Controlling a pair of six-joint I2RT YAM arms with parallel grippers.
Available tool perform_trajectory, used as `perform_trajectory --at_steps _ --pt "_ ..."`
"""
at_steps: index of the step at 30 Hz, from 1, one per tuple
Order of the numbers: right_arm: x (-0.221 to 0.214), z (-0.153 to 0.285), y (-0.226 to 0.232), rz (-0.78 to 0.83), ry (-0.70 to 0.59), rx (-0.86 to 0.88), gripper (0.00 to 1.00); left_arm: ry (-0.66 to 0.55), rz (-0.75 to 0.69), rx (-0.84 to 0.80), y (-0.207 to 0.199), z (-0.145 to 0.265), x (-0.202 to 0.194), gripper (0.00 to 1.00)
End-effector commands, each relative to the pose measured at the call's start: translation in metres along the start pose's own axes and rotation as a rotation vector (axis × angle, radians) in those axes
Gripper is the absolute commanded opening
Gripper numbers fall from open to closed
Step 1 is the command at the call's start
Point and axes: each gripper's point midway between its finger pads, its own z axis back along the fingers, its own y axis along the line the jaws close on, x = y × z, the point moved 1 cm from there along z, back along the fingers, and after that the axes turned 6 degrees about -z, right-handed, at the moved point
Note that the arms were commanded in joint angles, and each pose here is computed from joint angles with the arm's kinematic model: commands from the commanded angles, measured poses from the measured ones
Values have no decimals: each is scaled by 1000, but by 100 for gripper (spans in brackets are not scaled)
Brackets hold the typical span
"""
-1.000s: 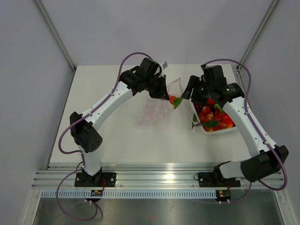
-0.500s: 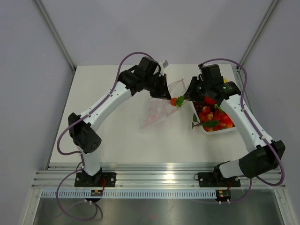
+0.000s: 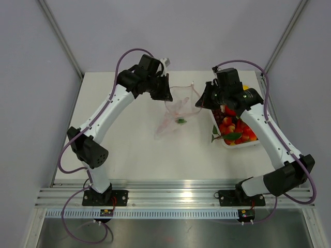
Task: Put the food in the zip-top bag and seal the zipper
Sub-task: Adjust the zipper food storage bag at the center of the board, then pick up the fake fruit from the bin.
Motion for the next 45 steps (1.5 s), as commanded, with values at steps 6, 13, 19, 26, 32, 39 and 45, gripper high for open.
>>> perform_trajectory --at_steps 6,13,19,26,32,39,45 --pt "19 22 -1 34 -113 -49 0 -42 -135 271 41 32 5 0" --pt "7 -32 -30 37 -41 -151 0 -17 -131 95 -11 11 -7 0" --pt "14 -39 -41 72 -52 -200 46 -32 -89 156 2 -5 -5 0" --pt "34 -1 -32 132 -169 -191 78 -39 -63 195 11 -24 3 0" --pt "68 27 -75 50 -322 -269 79 -38 -56 180 16 -25 6 0" --pt "107 14 -130 306 -302 -592 93 -42 -70 165 13 -20 7 0" --pt "124 -2 -136 735 -359 -609 93 -33 -70 170 16 -21 2 0"
